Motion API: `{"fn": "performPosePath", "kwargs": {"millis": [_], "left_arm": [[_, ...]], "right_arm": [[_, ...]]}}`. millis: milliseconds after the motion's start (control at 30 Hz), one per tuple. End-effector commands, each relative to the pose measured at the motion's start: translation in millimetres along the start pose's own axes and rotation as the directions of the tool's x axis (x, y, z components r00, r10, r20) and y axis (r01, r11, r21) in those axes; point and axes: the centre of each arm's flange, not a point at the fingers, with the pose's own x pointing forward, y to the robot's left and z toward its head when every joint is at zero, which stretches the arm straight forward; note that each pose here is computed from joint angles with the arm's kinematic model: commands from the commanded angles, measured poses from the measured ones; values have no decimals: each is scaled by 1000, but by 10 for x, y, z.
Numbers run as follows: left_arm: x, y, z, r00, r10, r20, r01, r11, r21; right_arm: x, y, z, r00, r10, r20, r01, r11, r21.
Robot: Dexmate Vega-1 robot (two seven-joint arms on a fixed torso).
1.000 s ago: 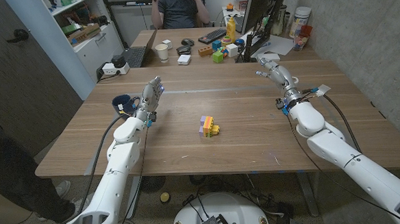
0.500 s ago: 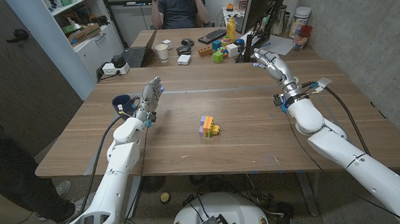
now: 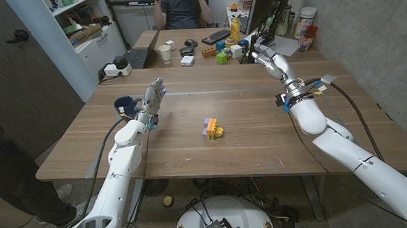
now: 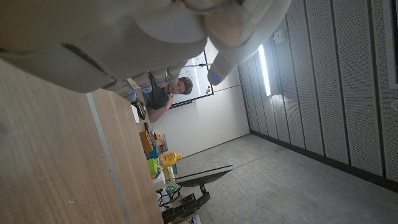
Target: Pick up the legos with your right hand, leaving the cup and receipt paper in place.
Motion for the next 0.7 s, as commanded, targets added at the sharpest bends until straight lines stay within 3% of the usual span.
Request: {"fn": "performPosePath", "kwargs": {"millis": [33,433,700], "left_arm": [[-18,28,21,1000,5,9,-5,1000,-4],[4,46,27,1000,-1,14,1,1000,-6],[8,69,18,1000,4,15,-4,1000,-6]], "right_arm": [[-30,28,296,998,-1,71,9,994,-105],[-110,81,494,995,2,101,25,963,-270],[-173,210,636,992,22,127,31,915,-403]]}}
